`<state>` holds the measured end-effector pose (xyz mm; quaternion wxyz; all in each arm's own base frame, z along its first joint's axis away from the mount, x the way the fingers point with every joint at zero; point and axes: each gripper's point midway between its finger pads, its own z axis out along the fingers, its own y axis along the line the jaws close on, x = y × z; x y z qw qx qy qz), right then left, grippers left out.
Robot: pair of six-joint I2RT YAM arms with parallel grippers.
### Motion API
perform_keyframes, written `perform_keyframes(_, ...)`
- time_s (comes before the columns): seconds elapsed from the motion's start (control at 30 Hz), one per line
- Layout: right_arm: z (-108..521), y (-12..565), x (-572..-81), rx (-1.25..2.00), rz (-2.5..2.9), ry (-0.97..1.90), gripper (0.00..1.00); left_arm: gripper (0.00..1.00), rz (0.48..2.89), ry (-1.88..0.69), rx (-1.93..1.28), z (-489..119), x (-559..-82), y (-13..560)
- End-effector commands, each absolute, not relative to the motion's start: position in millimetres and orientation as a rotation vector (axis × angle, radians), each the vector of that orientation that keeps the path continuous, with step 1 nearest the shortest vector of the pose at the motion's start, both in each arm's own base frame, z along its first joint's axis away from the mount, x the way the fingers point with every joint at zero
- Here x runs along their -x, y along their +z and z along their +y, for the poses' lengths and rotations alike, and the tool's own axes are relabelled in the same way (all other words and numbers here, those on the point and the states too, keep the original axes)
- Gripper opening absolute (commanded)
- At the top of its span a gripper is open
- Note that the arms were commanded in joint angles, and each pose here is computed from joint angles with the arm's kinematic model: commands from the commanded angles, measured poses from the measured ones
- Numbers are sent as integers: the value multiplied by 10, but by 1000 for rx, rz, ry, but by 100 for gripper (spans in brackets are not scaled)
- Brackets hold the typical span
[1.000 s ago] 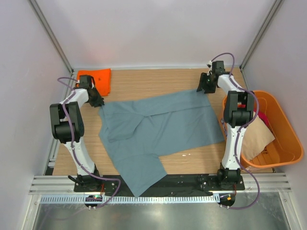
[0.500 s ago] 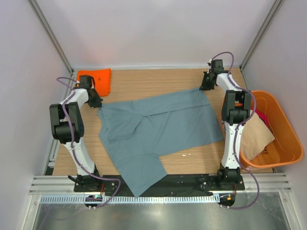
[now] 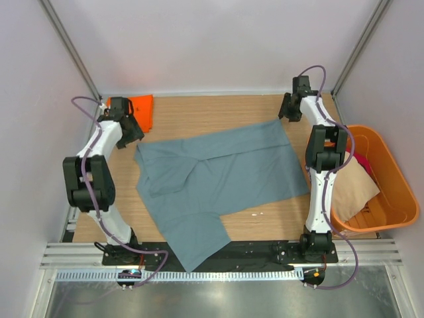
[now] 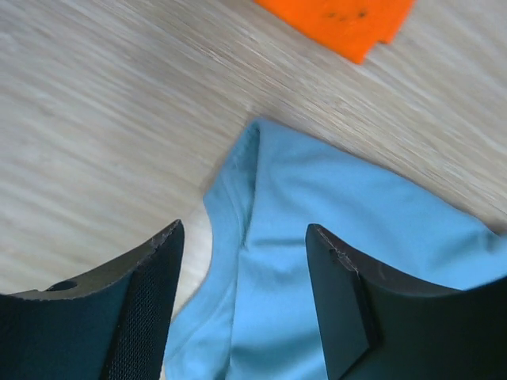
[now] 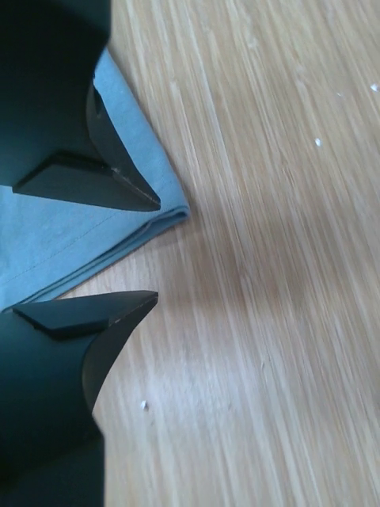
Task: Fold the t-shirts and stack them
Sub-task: Fold the tshirt
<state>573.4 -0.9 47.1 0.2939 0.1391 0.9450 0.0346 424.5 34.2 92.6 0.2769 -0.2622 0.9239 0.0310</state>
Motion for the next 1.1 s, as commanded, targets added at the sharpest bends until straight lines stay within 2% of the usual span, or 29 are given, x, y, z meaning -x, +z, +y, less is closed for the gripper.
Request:
perform_keyframes(0.0, -181, 1088, -5664, -449, 2446, -22, 53, 64, 2342, 136, 747, 329, -3921, 1611)
perform_keyframes(0.13, -27, 1361, -5473, -453, 2445, 47, 56, 56, 2438, -129, 796, -152, -3385, 1409)
perform_keyframes(0.17, 221, 1401, -5420, -442, 2455, 206, 56, 56, 2450, -165, 805, -237, -3266, 1359)
perform_keyframes(0.2, 321, 1704, -5413, -427, 2375, 294, 56, 55, 2466, -230, 815, -341, -3168, 1322)
perform_keyframes(0.23, 585, 1497, -5233, -417, 2429, 379, 57, 56, 2477, -255, 816, -384, -3008, 1252)
perform_keyframes(0.3, 1232, 1684, -5094, -320, 2370, 629, 57, 58, 2509, -304, 815, -471, -2869, 1191)
perform_keyframes(0.33, 1469, 1689, -4835, -280, 2380, 695, 57, 58, 2541, -308, 828, -490, -2745, 1126)
perform_keyframes(0.5, 2888, 1799, -3958, -25, 2274, 1130, 56, 60, 2532, -275, 864, -438, -2623, 1055)
perform_keyframes(0.6, 3349, 1534, -3467, 87, 2345, 1244, 54, 60, 2547, -350, 868, -543, -2658, 964)
perform_keyframes(0.7, 3695, 1426, -3184, 183, 2357, 1304, 50, 57, 2605, -374, 896, -603, -2630, 840)
perform_keyframes(0.8, 3869, 1253, -3032, 231, 2403, 1305, 49, 57, 2616, -324, 907, -548, -2607, 763)
perform_keyframes(0.97, 4108, 1054, -2824, 292, 2443, 1318, 48, 65, 2626, -275, 906, -496, -2639, 699)
perform_keyframes(1.07, 4191, 908, -2773, 325, 2463, 1302, 51, 67, 2647, -285, 905, -521, -2676, 652)
